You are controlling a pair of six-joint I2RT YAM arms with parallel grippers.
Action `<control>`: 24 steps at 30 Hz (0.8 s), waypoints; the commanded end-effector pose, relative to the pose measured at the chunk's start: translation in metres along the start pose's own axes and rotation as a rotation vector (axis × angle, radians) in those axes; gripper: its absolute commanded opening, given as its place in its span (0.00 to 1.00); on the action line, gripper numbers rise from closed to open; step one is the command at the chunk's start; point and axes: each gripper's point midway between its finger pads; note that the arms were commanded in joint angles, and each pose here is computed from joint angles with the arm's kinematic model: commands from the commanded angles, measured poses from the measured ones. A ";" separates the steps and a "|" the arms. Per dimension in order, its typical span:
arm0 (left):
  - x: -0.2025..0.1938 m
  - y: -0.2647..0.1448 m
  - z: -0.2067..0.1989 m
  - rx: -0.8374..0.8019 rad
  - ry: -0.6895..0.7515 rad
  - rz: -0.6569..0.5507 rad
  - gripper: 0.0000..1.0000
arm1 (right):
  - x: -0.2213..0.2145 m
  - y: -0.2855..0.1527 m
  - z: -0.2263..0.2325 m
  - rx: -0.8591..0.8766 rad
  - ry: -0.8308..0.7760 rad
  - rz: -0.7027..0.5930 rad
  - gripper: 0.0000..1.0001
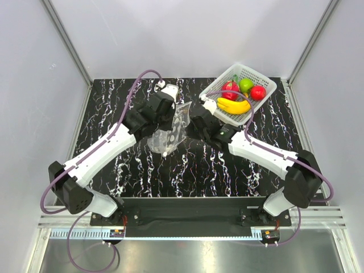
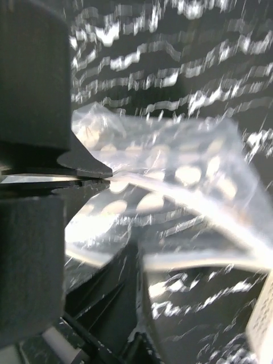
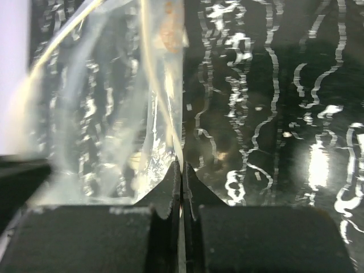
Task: Place the food in the zip-top bag and seal the zipper
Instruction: Open the zipper of the food storage bag at the center of the board.
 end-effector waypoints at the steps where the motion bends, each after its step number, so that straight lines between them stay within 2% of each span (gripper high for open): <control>1: 0.018 -0.017 0.038 0.182 0.057 -0.008 0.00 | 0.009 0.002 -0.011 -0.090 0.009 -0.061 0.00; 5: 0.017 -0.030 0.066 0.326 0.103 0.037 0.00 | 0.005 0.008 -0.017 -0.111 0.017 -0.060 0.00; 10: 0.022 -0.042 0.073 0.344 0.145 0.064 0.00 | 0.001 0.021 -0.041 -0.224 -0.024 -0.071 0.00; 15: 0.017 -0.053 0.092 0.447 0.188 0.102 0.00 | -0.004 0.023 -0.050 -0.232 -0.026 -0.073 0.00; 22: 0.009 -0.038 0.090 0.443 0.237 0.142 0.00 | -0.008 0.024 -0.050 -0.209 -0.056 -0.052 0.00; 24: 0.011 -0.033 0.079 0.367 0.242 0.107 0.00 | -0.011 0.024 -0.048 -0.189 -0.081 -0.032 0.00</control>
Point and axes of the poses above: each gripper's point midway between its finger pads, its own y axis out along the fingers, its own z axis along the line the jaws close on, x = y × z, and after that the axes turned 14 degrees about y, right-handed
